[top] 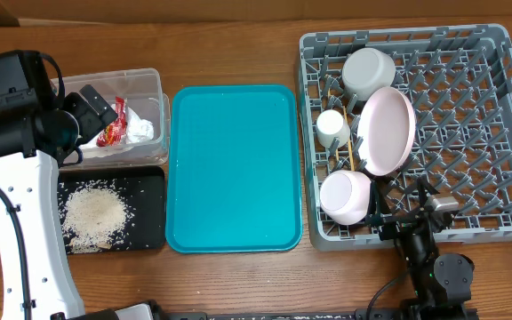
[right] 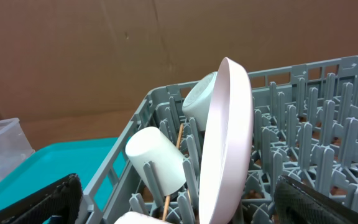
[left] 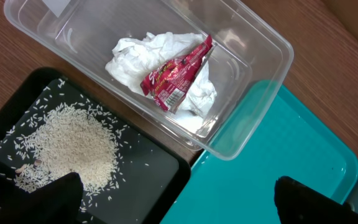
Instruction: Sort waste into correct bins and load items into the dishwasher
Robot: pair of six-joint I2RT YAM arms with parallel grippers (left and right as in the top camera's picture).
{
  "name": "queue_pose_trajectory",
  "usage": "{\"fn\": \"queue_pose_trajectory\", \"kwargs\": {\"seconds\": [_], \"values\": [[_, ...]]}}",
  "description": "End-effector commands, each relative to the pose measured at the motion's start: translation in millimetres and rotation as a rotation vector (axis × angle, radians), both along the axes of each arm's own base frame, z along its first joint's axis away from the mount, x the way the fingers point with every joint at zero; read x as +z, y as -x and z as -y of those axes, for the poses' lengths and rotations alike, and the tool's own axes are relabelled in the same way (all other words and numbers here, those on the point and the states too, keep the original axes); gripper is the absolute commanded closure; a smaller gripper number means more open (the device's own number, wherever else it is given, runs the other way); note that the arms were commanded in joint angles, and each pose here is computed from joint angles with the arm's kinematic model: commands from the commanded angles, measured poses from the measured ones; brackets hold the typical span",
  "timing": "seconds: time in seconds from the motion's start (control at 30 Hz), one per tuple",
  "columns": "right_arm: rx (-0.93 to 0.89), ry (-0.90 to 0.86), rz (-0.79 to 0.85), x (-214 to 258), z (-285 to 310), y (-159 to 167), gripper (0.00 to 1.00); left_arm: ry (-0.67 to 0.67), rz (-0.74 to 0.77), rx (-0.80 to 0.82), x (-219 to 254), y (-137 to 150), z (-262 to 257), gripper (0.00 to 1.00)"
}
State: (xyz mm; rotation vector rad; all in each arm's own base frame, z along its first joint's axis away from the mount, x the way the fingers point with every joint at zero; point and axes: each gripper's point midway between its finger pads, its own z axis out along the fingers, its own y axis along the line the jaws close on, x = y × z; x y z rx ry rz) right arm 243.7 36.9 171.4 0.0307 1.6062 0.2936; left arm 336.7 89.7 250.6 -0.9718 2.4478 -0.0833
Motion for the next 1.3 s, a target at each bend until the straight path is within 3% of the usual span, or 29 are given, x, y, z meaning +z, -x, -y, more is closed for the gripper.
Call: {"fn": "queue_pose_trajectory", "kwargs": {"seconds": [0.0,1.03,1.27], "values": [[-0.003,0.006,0.008,-1,1,0,0.00,-0.024,0.030,-0.008,11,-1,0,0.00],[-0.003,0.006,0.009,-1,1,0,0.00,-0.023,0.030,-0.008,11,-1,0,0.00],[-0.003,0.006,0.009,-1,1,0,0.00,-0.041,0.097,-0.023,34,9,8,0.00]]}}
